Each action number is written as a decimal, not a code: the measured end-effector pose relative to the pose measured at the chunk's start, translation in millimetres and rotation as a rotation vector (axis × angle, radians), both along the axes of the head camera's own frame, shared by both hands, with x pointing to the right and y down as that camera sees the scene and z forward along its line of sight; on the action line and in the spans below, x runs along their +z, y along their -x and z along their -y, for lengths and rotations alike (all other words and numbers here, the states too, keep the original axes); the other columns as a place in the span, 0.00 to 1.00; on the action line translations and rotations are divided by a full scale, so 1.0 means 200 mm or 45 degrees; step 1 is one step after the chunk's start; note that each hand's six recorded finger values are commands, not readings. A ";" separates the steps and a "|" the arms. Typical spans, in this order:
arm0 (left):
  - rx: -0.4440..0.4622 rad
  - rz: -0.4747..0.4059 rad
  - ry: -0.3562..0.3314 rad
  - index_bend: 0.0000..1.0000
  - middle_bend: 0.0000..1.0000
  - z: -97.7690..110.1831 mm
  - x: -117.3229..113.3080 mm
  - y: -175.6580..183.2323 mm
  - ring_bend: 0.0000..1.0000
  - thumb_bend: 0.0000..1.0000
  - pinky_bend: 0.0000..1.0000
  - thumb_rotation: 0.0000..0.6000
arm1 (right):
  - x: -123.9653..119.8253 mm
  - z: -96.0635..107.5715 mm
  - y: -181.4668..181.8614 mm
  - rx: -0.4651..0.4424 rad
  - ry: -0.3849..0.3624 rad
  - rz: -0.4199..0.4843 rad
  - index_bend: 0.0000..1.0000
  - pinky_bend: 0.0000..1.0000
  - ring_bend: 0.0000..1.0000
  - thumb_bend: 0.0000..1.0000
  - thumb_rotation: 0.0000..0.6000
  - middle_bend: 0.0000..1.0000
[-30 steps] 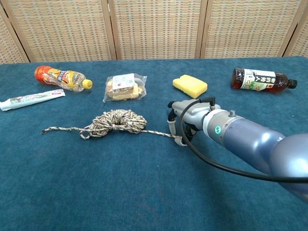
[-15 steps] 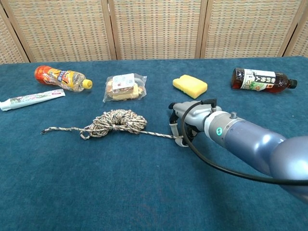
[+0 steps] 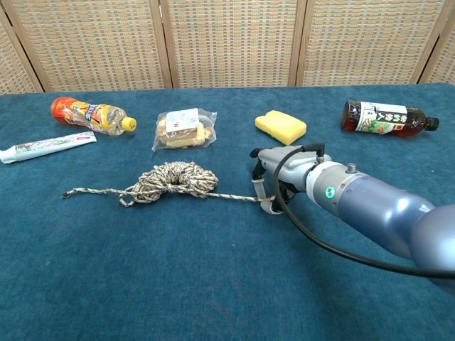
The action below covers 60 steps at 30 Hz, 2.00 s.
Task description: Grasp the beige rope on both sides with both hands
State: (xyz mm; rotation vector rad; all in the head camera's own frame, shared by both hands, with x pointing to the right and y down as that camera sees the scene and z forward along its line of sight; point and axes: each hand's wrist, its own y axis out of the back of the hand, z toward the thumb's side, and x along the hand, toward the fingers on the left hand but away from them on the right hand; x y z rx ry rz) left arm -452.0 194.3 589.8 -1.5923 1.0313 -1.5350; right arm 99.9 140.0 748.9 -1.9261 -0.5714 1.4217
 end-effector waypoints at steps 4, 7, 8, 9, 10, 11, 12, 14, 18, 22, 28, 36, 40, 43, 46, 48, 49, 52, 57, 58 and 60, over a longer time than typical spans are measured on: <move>0.064 -0.013 0.033 0.00 0.00 0.07 0.07 -0.07 0.00 0.14 0.00 1.00 | -0.01 0.00 -0.01 -0.003 -0.002 0.003 0.66 0.00 0.00 0.56 1.00 0.00; 0.136 -0.020 0.077 0.02 0.00 0.13 0.14 -0.14 0.00 0.16 0.00 1.00 | -0.01 0.00 -0.01 -0.007 -0.004 0.003 0.66 0.00 0.00 0.56 1.00 0.00; 0.159 -0.017 0.089 0.05 0.00 0.15 0.17 -0.16 0.00 0.16 0.00 1.00 | -0.02 0.00 -0.01 -0.010 -0.005 0.004 0.66 0.00 0.00 0.56 1.00 0.00; 0.181 -0.012 0.100 0.08 0.00 0.17 0.20 -0.18 0.00 0.17 0.00 1.00 | -0.02 0.00 -0.01 -0.012 -0.005 0.004 0.66 0.00 0.00 0.56 1.00 0.00; 0.208 -0.004 0.114 0.09 0.00 0.20 0.24 -0.20 0.00 0.18 0.00 1.00 | -0.02 0.00 -0.01 -0.013 -0.004 0.004 0.66 0.00 0.00 0.56 1.00 0.00; 0.225 0.004 0.123 0.12 0.00 0.21 0.27 -0.22 0.00 0.18 0.00 1.00 | -0.02 0.00 -0.01 -0.014 -0.003 0.004 0.66 0.00 0.00 0.56 1.00 0.00; 0.240 0.011 0.132 0.14 0.00 0.23 0.30 -0.23 0.00 0.19 0.00 1.00 | -0.02 0.00 -0.01 -0.014 -0.002 0.004 0.66 0.00 0.00 0.56 1.00 0.00; 0.269 0.026 0.152 0.17 0.00 0.26 0.38 -0.27 0.00 0.20 0.00 1.00 | -0.02 -0.01 -0.01 -0.016 0.000 0.003 0.66 0.00 0.00 0.56 1.00 0.00; 0.298 0.046 0.177 0.25 0.00 0.30 0.48 -0.31 0.00 0.25 0.00 1.00 | -0.02 -0.01 -0.01 -0.019 0.002 0.003 0.66 0.00 0.00 0.56 1.00 0.00; 0.313 0.040 0.189 0.30 0.00 0.34 0.58 -0.35 0.00 0.28 0.00 1.00 | -0.02 -0.01 0.00 -0.017 0.004 0.008 0.66 0.00 0.00 0.56 1.00 0.00; 0.360 -0.010 0.215 0.36 0.00 0.38 0.73 -0.51 0.00 0.31 0.00 1.00 | -0.02 -0.01 0.00 -0.019 0.006 0.006 0.67 0.00 0.00 0.56 1.00 0.00; 0.380 -0.069 0.239 0.44 0.00 0.37 0.78 -0.63 0.00 0.34 0.00 1.00 | -0.02 -0.01 -0.02 -0.017 0.007 0.000 0.67 0.00 0.00 0.56 1.00 0.00; 0.368 -0.099 0.239 0.45 0.00 0.37 0.79 -0.64 0.00 0.37 0.00 1.00 | -0.02 -0.01 -0.03 -0.009 0.005 -0.003 0.67 0.00 0.00 0.56 1.00 0.00; 0.366 -0.108 0.247 0.47 0.00 0.35 0.80 -0.64 0.00 0.38 0.00 1.00 | -0.02 0.00 -0.04 -0.002 0.006 -0.001 0.67 0.00 0.00 0.56 1.00 0.00; 0.367 -0.110 0.264 0.48 0.00 0.34 0.81 -0.63 0.00 0.39 0.00 1.00 | -0.02 0.00 -0.04 0.007 0.007 0.001 0.67 0.00 0.00 0.56 1.00 0.00; 0.360 -0.117 0.267 0.48 0.00 0.33 0.81 -0.64 0.00 0.39 0.00 1.00 | -0.02 0.00 -0.04 0.007 0.008 0.002 0.67 0.00 0.00 0.56 1.00 0.00; 0.358 -0.119 0.269 0.48 0.00 0.33 0.82 -0.64 0.00 0.39 0.00 1.00 | -0.02 0.00 -0.04 0.006 0.008 0.002 0.67 0.00 0.00 0.56 1.00 0.00; 0.366 -0.113 0.274 0.49 0.00 0.33 0.83 -0.64 0.00 0.39 0.00 1.00 | -0.02 -0.01 -0.04 0.005 0.009 0.005 0.68 0.00 0.00 0.56 1.00 0.00; 0.370 -0.106 0.268 0.54 0.00 0.33 0.83 -0.66 0.00 0.40 0.00 1.00 | -0.02 0.00 -0.04 0.006 0.008 0.006 0.68 0.00 0.00 0.56 1.00 0.00; 0.370 -0.104 0.269 0.55 0.00 0.33 0.84 -0.66 0.00 0.40 0.00 1.00 | -0.02 0.00 -0.04 0.007 0.008 0.006 0.68 0.00 0.00 0.56 1.00 0.00; 0.371 -0.101 0.271 0.55 0.00 0.33 0.84 -0.66 0.00 0.40 0.00 1.00 | -0.02 0.00 -0.04 0.009 0.009 0.005 0.68 0.00 0.00 0.56 1.00 0.00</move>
